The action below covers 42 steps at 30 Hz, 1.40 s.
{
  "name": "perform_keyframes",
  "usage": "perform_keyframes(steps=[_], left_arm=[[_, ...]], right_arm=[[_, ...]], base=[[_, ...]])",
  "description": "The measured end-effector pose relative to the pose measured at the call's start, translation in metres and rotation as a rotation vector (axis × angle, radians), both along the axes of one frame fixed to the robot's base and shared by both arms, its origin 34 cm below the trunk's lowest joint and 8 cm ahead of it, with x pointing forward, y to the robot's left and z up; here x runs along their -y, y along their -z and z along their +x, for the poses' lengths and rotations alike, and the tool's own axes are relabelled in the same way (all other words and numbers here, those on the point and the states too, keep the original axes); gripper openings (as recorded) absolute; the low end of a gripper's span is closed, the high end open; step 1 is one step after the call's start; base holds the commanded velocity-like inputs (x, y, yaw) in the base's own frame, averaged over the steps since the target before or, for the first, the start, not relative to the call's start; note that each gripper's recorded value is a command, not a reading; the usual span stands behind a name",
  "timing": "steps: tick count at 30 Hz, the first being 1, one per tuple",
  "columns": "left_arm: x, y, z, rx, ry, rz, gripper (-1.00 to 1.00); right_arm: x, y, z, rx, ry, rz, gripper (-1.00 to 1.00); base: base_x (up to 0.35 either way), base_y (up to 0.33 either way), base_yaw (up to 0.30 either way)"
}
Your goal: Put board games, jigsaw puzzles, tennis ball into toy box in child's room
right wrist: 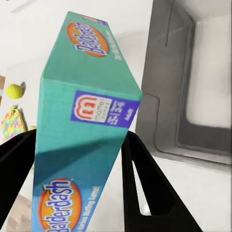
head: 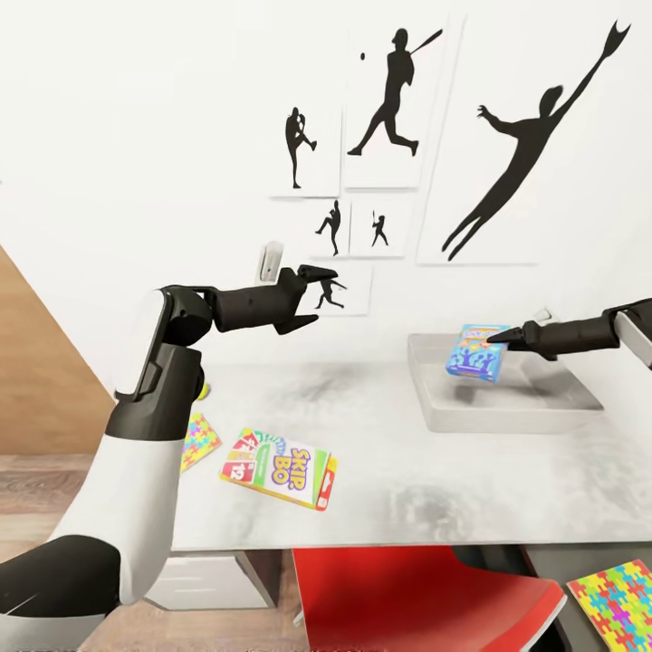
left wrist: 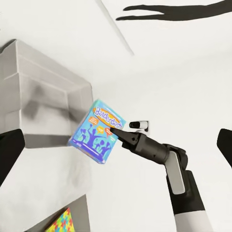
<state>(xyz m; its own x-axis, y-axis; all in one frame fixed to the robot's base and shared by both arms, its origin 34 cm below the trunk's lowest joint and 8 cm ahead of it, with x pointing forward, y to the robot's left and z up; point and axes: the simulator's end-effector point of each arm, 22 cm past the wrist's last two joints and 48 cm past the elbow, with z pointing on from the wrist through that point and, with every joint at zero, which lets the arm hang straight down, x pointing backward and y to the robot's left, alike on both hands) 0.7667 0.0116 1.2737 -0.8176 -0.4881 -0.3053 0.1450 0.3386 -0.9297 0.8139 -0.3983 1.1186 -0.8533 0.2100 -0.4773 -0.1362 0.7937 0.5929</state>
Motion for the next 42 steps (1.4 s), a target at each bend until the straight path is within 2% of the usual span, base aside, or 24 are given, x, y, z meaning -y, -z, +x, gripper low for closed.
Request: perform_keyframes(steps=[10,42], left_arm=[[0.002,0.003,0.011,-0.015,-0.003,0.026,1.0],[0.003,0.014,0.021,-0.045,-0.004,0.037,1.0]], right_arm=[[0.003,0.005,0.007,-0.005,0.011,-0.016,-1.0],[-0.002,0.011,0.012,0.002,-0.007,-0.014,-1.0]], base=[[0.0,0.0,0.0],[0.0,0.0,-0.02]])
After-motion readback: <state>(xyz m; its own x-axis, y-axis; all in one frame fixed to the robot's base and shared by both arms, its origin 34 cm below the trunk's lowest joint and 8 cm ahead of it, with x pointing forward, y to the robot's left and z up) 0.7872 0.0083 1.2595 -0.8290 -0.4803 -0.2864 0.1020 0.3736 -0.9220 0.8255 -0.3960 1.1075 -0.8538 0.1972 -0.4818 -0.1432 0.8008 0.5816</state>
